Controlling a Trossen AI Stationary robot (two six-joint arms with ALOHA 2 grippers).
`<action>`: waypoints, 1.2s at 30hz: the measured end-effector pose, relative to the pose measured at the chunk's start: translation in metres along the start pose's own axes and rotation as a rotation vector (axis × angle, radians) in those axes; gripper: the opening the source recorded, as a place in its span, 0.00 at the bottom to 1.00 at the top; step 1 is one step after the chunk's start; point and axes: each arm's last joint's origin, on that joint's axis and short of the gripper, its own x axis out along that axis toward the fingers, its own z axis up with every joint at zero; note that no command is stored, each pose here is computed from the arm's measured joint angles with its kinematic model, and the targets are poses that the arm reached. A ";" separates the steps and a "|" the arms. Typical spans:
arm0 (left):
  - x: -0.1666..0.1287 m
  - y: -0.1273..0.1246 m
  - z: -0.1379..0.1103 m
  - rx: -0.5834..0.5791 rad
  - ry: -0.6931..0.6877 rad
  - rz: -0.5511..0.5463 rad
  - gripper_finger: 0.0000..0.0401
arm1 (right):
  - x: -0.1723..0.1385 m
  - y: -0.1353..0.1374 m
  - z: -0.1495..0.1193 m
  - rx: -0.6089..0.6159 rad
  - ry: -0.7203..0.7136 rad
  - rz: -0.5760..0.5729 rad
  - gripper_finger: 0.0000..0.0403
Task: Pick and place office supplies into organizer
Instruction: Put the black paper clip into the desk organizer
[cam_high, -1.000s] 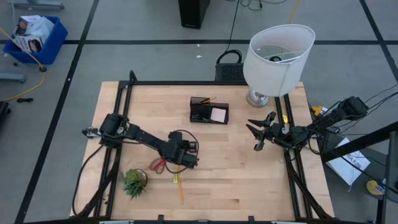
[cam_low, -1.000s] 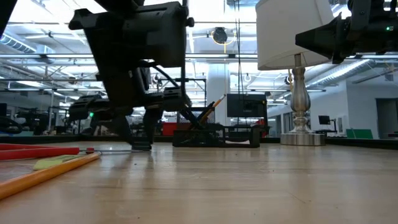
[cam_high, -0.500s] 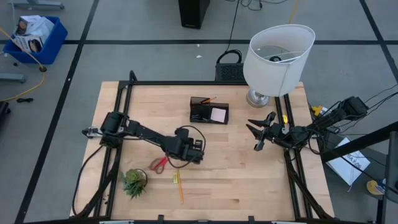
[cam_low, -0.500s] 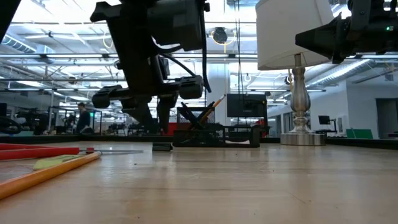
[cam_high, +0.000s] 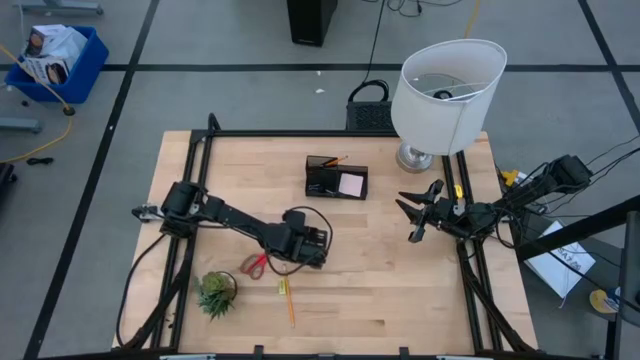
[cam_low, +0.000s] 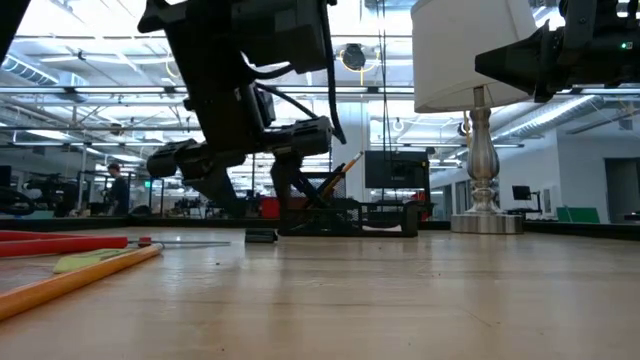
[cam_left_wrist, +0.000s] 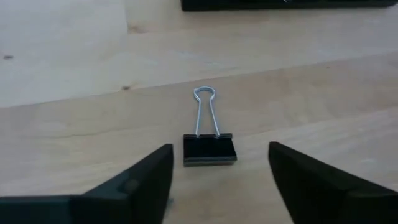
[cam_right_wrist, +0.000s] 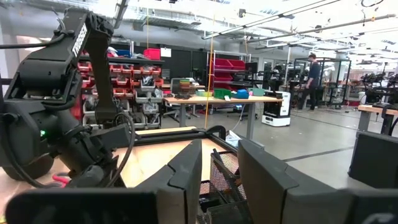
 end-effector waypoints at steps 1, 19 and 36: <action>0.002 0.000 -0.002 0.003 0.000 0.006 0.71 | 0.000 0.000 0.000 0.000 0.000 0.000 0.25; 0.023 0.001 -0.008 -0.006 0.029 0.067 0.53 | 0.000 0.000 0.000 0.000 0.000 0.000 0.25; 0.023 -0.001 -0.008 -0.008 0.020 0.053 0.43 | 0.000 0.000 0.000 0.000 0.000 0.000 0.24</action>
